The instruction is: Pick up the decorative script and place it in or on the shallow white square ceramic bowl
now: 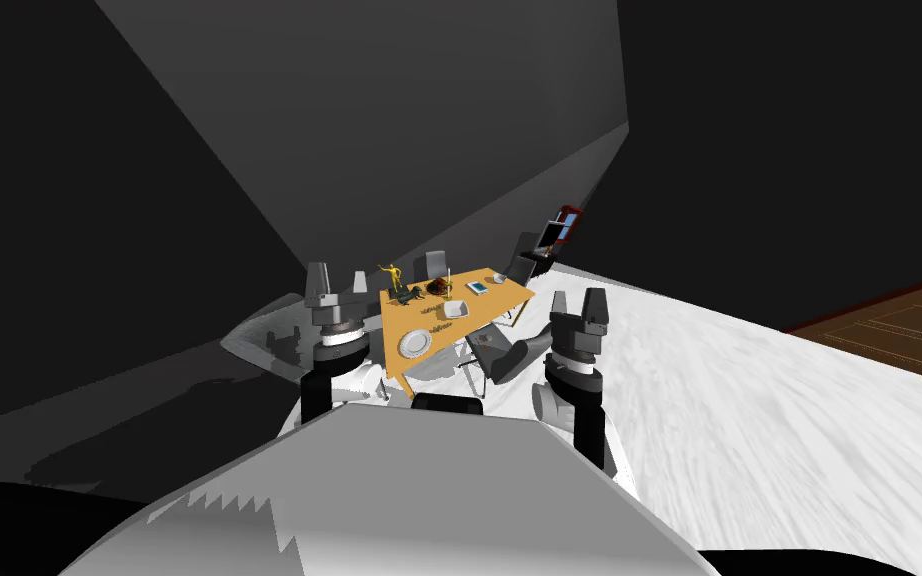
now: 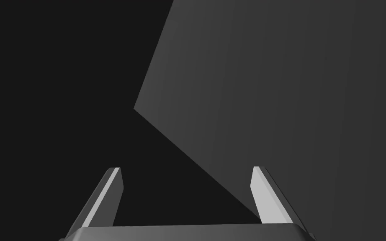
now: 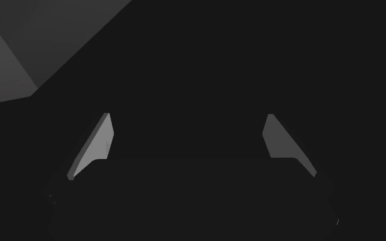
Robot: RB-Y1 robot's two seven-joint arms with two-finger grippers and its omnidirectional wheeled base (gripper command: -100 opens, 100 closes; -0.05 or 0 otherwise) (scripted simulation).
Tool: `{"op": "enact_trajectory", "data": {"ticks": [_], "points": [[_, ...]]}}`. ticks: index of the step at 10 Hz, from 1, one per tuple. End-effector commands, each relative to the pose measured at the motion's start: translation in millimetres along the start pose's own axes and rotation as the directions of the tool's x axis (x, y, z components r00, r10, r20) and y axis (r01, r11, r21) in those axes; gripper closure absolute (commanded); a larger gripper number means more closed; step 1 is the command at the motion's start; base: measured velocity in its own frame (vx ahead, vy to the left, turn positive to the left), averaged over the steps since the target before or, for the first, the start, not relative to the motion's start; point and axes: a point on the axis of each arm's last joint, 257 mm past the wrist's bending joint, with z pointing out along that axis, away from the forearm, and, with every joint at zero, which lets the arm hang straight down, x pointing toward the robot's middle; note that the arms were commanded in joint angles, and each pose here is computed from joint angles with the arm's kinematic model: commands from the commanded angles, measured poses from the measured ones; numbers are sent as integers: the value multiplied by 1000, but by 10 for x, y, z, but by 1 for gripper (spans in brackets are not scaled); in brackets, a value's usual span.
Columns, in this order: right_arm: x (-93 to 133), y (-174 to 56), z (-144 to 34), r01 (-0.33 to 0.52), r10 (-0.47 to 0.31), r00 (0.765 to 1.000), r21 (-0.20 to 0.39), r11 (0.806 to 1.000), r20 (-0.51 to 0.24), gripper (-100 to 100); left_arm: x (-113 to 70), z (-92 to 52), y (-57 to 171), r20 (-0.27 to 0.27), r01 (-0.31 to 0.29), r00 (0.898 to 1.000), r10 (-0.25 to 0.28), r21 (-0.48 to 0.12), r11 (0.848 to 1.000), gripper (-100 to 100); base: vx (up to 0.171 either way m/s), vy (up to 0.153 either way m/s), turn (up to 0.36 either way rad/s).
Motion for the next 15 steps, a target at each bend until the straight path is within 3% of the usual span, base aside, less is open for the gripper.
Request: {"op": "enact_trajectory", "data": {"ticks": [1, 4, 5, 7, 8, 10, 11, 12, 13, 14, 15], "points": [[0, 0, 0, 0, 0, 1000, 0, 1000, 0, 0, 33, -12, 165, -31, 14, 999, -15, -45, 999, -100, -6, -6, -105], [0, 0, 0, 0, 0, 1000, 0, 1000, 0, 0, 54, -61, 549, -68, 43, 996, -54, -149, 988, -100, -16, -4, -113], [0, 0, 0, 0, 0, 1000, 0, 1000, 0, 0, 55, -62, 558, -68, 43, 996, -54, -153, 987, -100, -10, 1, -48], [0, 0, 0, 0, 0, 1000, 0, 1000, 0, 0, 38, -129, 899, -79, 67, 993, -89, -245, 967, -100, -8, -1, -122], [0, 0, 0, 0, 0, 1000, 0, 1000, 0, 0, 40, -134, 921, -79, 66, 993, -89, -254, 965, -100, -7, 3, -62], [0, 0, 0, 0, 0, 1000, 0, 1000, 0, 0, -10, -233, 1298, -75, 93, 989, -127, -353, 931, -100, -6, -1, -152], [0, 0, 0, 0, 0, 1000, 0, 1000, 0, 0, -5, -249, 1339, -75, 91, 989, -127, -369, 925, -100, -5, 2, -78], [0, 0, 0, 0, 0, 1000, 0, 1000, 0, 0, -44, -319, 1548, -66, 105, 987, -146, -424, 900, -100, -4, 0, -143], [0, 0, 0, 0, 0, 1000, 0, 1000, 0, 0, -42, -326, 1563, -66, 104, 987, -146, -430, 897, -100, -4, 3, -70], [0, 0, 0, 0, 0, 1000, 0, 1000, 0, 0, -90, -409, 1779, -53, 118, 985, -164, -486, 866, -100, -4, 0, -125], [0, 0, 0, 0, 0, 1000, 0, 1000, 0, 0, -88, -416, 1791, -53, 117, 985, -164, -491, 863, -100, -3, 2, -88]]}}
